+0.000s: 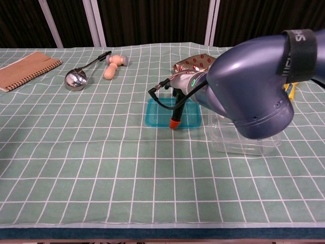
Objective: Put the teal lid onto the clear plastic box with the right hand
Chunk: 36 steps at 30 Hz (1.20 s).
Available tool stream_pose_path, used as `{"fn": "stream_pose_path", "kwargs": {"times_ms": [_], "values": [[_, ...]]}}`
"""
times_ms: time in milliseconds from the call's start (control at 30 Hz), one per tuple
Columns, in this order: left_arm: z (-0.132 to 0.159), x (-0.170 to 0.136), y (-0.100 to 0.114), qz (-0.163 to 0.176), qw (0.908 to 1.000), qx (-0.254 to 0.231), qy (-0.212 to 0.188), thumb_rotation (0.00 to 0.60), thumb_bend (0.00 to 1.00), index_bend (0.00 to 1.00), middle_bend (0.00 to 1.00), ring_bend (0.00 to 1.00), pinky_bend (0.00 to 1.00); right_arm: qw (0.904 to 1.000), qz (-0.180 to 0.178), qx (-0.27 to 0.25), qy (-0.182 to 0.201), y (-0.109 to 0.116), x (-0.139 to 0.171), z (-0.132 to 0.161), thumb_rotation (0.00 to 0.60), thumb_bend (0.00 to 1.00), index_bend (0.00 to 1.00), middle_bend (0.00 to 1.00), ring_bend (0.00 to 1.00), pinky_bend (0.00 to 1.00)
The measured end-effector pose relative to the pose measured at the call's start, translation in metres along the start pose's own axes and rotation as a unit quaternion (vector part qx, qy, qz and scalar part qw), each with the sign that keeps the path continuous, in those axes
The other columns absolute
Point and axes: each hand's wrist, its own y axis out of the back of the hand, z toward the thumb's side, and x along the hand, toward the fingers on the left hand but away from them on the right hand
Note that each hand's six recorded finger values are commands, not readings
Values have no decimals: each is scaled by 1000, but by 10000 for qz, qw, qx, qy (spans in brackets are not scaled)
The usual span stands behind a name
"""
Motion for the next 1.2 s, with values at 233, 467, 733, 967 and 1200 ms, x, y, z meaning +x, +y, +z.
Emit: {"fn": "stream_pose_path", "kwargs": {"times_ms": [233, 467, 733, 967, 1200], "values": [[1, 0, 0, 8, 10000, -11, -5, 600, 321, 77, 0, 0, 0, 10000, 8, -9, -4, -1, -1, 1, 600, 102, 0, 157, 0, 0], [0, 1, 1, 9, 10000, -8, 8, 600, 321, 77, 0, 0, 0, 10000, 14, 3, -20, -2, -2, 0, 600, 102, 0, 157, 0, 0], [0, 1, 0, 3, 10000, 0, 11, 600, 321, 77, 0, 0, 0, 10000, 15, 34, -26, -4, -1, -1, 600, 101, 0, 157, 0, 0], [0, 1, 1, 10, 10000, -2, 15, 600, 321, 77, 0, 0, 0, 10000, 15, 55, -27, -6, -2, -2, 600, 101, 0, 157, 0, 0], [-1, 1, 1, 14, 10000, -7, 25, 600, 321, 77, 0, 0, 0, 10000, 25, 44, -41, -7, -3, -2, 600, 102, 0, 157, 0, 0]]}}
